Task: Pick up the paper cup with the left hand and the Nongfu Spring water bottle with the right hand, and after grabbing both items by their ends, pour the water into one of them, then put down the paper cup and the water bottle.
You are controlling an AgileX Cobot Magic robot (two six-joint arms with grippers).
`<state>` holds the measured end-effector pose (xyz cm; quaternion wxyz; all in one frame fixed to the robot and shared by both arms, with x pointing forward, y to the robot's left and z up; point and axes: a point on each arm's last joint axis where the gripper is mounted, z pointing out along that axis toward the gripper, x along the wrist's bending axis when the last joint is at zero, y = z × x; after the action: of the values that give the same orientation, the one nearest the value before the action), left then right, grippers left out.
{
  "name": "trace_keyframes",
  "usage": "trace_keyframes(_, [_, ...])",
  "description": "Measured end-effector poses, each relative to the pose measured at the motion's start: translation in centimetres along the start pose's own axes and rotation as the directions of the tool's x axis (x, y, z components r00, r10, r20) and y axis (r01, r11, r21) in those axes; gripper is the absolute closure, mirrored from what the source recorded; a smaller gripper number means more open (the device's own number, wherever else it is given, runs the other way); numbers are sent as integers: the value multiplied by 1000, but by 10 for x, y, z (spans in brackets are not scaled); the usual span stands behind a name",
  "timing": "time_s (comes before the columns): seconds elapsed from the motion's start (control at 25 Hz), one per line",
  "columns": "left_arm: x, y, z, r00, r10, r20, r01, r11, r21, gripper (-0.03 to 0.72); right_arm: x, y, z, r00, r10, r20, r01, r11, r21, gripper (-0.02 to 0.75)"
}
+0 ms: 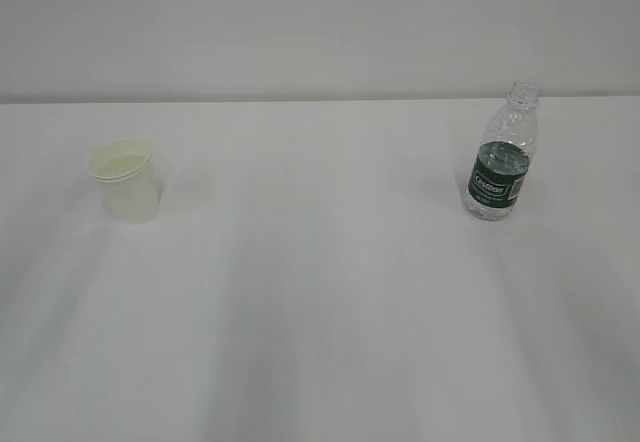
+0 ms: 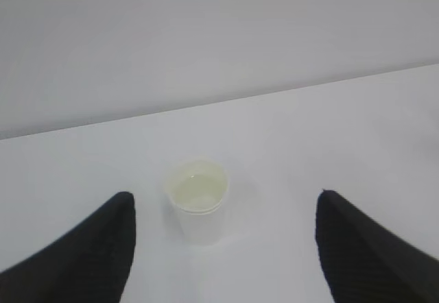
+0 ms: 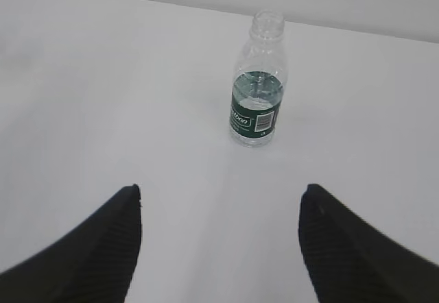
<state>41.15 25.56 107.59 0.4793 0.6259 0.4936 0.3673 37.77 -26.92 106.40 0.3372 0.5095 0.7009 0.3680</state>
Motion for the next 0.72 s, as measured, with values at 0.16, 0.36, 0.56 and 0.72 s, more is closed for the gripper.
trace_keyframes(0.16, [5, 1, -23, 999, 2, -45, -1, 1000, 11, 102, -2, -5, -17, 1000, -6, 25, 6, 1000, 2, 205])
trace_keyframes(0.36, [11, -2, -53, 994, -10, -106, 15, 999, 41, 102, -5, -16, -34, 997, 32, 67, -35, 998, 49, 205])
trace_keyframes(0.56, [15, -12, -71, 987, -47, -154, 66, 990, 121, 104, -6, -26, -46, 993, 76, 89, -84, 992, 96, 205])
trace_keyframes(0.72, [16, -23, -80, 979, -80, -185, 118, 971, 208, 119, -7, -33, -53, 991, 86, 100, -99, 985, 143, 206])
